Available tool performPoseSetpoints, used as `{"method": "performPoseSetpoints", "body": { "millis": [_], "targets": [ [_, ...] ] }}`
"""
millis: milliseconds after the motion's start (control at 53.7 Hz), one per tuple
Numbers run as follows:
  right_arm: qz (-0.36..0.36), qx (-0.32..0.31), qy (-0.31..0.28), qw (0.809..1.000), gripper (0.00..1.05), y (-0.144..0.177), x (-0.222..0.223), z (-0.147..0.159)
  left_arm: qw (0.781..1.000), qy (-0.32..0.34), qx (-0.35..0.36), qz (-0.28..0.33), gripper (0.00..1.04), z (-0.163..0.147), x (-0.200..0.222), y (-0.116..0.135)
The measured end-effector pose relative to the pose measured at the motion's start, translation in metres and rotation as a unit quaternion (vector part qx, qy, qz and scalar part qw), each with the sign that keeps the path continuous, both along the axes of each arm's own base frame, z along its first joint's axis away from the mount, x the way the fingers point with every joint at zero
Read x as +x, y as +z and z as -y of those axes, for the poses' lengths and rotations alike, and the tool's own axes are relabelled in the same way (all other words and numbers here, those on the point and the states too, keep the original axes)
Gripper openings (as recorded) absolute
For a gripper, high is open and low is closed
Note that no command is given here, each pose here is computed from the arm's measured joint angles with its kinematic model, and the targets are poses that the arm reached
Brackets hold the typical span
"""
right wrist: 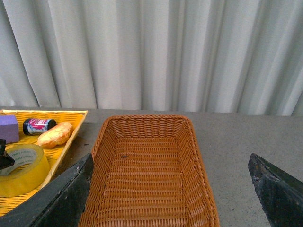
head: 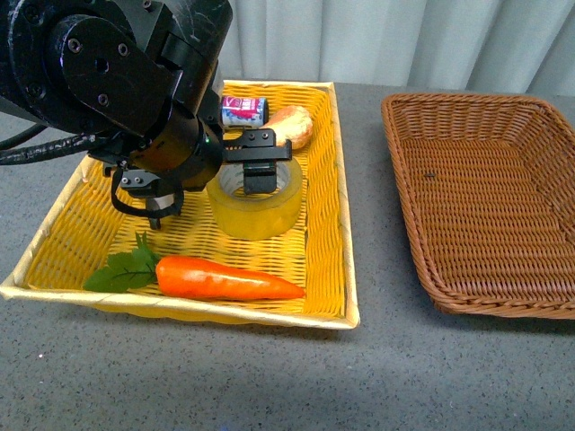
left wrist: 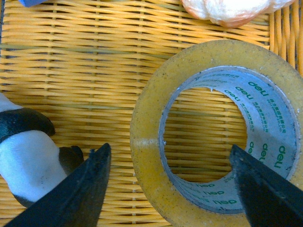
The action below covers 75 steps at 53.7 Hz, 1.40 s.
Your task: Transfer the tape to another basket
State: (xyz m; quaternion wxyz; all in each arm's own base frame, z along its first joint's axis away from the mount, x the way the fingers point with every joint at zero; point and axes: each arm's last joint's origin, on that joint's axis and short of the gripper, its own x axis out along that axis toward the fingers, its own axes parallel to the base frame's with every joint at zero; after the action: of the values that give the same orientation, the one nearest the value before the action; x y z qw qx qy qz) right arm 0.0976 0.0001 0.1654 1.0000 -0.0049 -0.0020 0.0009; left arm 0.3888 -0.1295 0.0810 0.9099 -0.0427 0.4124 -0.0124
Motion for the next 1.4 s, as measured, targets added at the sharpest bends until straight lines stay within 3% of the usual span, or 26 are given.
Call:
{"method": "performPoseSetpoints", "body": {
  "millis": [168, 372, 652, 782, 875, 1005, 1191, 1396],
  "targets": [
    [0.000, 0.000, 0.000, 1.000, 0.96, 0.000, 0.000, 0.000, 1.000, -0.005, 0.015, -0.007, 0.37, 0.004, -0.002, -0.004],
    [0.000, 0.000, 0.000, 1.000, 0.96, 0.000, 0.000, 0.000, 1.000, -0.005, 0.015, -0.003, 0.15, 0.005, 0.001, -0.002],
    [0.000, 0.000, 0.000, 1.000, 0.96, 0.000, 0.000, 0.000, 0.999, -0.027, 0.017, 0.009, 0.14, 0.002, 0.001, 0.007],
    [0.000, 0.000, 0.000, 1.000, 0.96, 0.000, 0.000, 0.000, 0.994, -0.092, 0.016, 0.063, 0.14, -0.005, 0.003, 0.040],
    [0.000, 0.000, 0.000, 1.000, 0.96, 0.000, 0.000, 0.000, 0.982, -0.150, 0.029, 0.109, 0.14, -0.011, 0.004, 0.072],
    [0.000, 0.000, 0.000, 1.000, 0.96, 0.000, 0.000, 0.000, 0.961, -0.227, 0.062, 0.148, 0.14, -0.011, 0.005, 0.096],
    [0.000, 0.000, 0.000, 1.000, 0.96, 0.000, 0.000, 0.000, 0.928, -0.319, 0.096, 0.166, 0.14, 0.003, -0.001, 0.104],
    [0.000, 0.000, 0.000, 1.000, 0.96, 0.000, 0.000, 0.000, 0.898, -0.392, 0.079, 0.183, 0.14, 0.029, -0.009, 0.110]
  ]
}}
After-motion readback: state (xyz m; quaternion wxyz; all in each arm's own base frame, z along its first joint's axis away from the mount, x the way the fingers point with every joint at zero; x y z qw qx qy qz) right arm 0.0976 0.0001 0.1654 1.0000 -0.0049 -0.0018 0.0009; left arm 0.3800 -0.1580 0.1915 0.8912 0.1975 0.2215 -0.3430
